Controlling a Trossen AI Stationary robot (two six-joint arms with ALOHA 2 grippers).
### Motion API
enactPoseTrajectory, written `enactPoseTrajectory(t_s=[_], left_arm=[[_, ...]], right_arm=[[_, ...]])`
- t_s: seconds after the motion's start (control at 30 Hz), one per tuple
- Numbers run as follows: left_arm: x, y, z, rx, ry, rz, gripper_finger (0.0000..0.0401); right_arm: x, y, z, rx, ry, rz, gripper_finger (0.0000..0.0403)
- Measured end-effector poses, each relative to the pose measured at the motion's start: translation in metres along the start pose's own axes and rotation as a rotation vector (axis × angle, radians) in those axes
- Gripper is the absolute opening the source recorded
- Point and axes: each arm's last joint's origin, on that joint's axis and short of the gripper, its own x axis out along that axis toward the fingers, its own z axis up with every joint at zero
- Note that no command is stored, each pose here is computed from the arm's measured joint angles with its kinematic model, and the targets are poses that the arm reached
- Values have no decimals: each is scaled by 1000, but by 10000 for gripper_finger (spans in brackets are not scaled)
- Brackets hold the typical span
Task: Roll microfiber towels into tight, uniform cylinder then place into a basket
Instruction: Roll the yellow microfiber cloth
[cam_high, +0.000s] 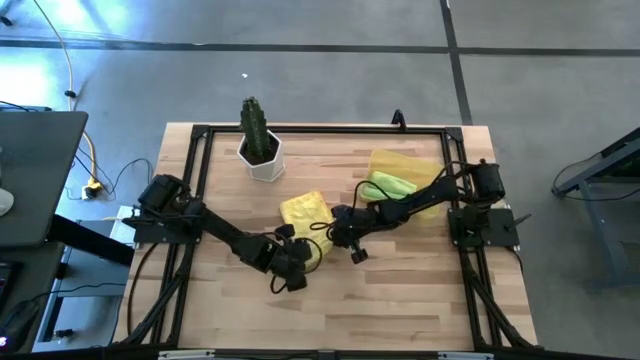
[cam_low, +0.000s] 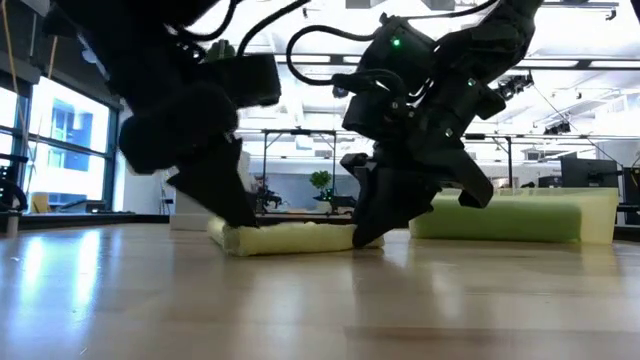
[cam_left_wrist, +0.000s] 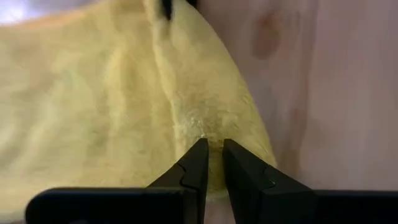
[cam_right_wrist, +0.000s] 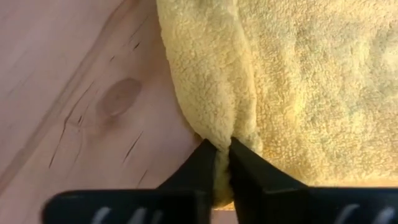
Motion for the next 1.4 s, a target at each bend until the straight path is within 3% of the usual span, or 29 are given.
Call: enactPoseTrajectory(t_s=[0.13, 0.23, 0.37, 0.53, 0.73, 0.83, 0.97, 1.13, 1.4], left_arm=[[-9, -3, 14, 31, -9, 44, 42], [-16, -6, 26, 78, -4, 54, 42], [-24, -11, 41, 109, -42, 50, 42], [-26, -15, 47, 165, -80, 22, 42], [-28, -27, 44, 303, -110, -1, 42], [-21, -32, 38, 365, -138, 22, 42], [-5, -31, 25, 407, -134, 166, 42], [11, -25, 18, 384, -108, 265, 42], [23, -7, 20, 246, -26, 269, 42]], right_arm=[[0, -1, -1, 25, 0, 21, 6], [-1, -6, -4, 121, -23, 95, 7], [-3, -18, -12, 297, -59, 265, 3], [-8, -34, -23, 606, -47, 416, 3], [-11, -45, -31, 838, -11, 463, 3], [-12, -48, -33, 871, -1, 460, 3], [-12, -48, -33, 874, 4, 461, 3], [-13, -47, -33, 874, 7, 461, 3], [-13, -47, -32, 865, 4, 459, 3]])
